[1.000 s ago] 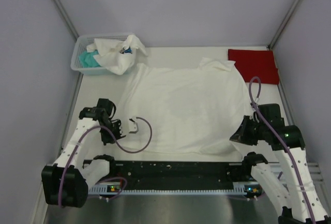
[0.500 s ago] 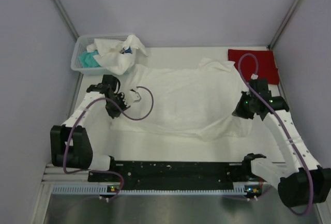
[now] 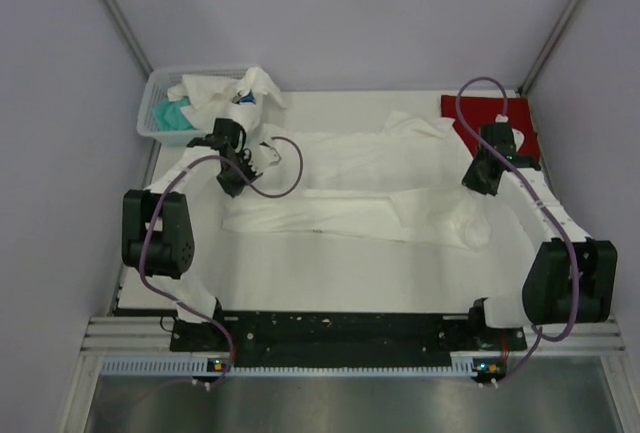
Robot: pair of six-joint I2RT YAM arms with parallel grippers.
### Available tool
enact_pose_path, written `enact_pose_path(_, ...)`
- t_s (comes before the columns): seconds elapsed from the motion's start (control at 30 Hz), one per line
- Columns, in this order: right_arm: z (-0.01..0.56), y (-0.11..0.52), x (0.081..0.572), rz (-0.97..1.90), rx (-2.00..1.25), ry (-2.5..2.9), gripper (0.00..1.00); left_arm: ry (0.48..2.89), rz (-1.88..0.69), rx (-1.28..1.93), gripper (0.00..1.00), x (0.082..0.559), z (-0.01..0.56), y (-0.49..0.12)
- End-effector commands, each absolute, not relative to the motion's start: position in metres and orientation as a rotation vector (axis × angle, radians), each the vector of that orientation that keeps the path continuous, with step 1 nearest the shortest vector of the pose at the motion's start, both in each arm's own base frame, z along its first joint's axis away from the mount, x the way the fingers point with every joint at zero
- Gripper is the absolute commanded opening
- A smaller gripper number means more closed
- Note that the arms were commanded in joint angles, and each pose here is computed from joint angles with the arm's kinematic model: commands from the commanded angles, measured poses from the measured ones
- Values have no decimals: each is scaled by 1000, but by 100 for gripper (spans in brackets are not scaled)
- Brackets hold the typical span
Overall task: Fold and stack the t-shirts
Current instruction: Fold the flattened tshirt in 1/3 of the way
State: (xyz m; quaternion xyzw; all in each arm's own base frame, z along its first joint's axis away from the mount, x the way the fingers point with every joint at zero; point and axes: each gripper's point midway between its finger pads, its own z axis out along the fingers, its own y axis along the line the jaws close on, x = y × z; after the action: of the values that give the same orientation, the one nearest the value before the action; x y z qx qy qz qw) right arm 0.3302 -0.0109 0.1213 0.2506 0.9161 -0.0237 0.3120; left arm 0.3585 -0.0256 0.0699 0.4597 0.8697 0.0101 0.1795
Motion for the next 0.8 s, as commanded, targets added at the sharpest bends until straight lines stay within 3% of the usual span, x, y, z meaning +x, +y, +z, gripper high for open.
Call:
enact_pose_path(0.0,139,-23,363,-88,632,2319,0,2420,120,1269,0,386,78,-25)
enact_pose_path(0.3,129,-26,333,-137,696,2385,0,2391,225,1337,0,391,88,-32)
enact_pose_path(0.57,174,42,240,381,652,2380,0,2409,262,1402,0,320,122,-14)
enact_pose_path(0.77,167,54,164,482,762,2394,0,2363,210,1415,0,257,142,-11)
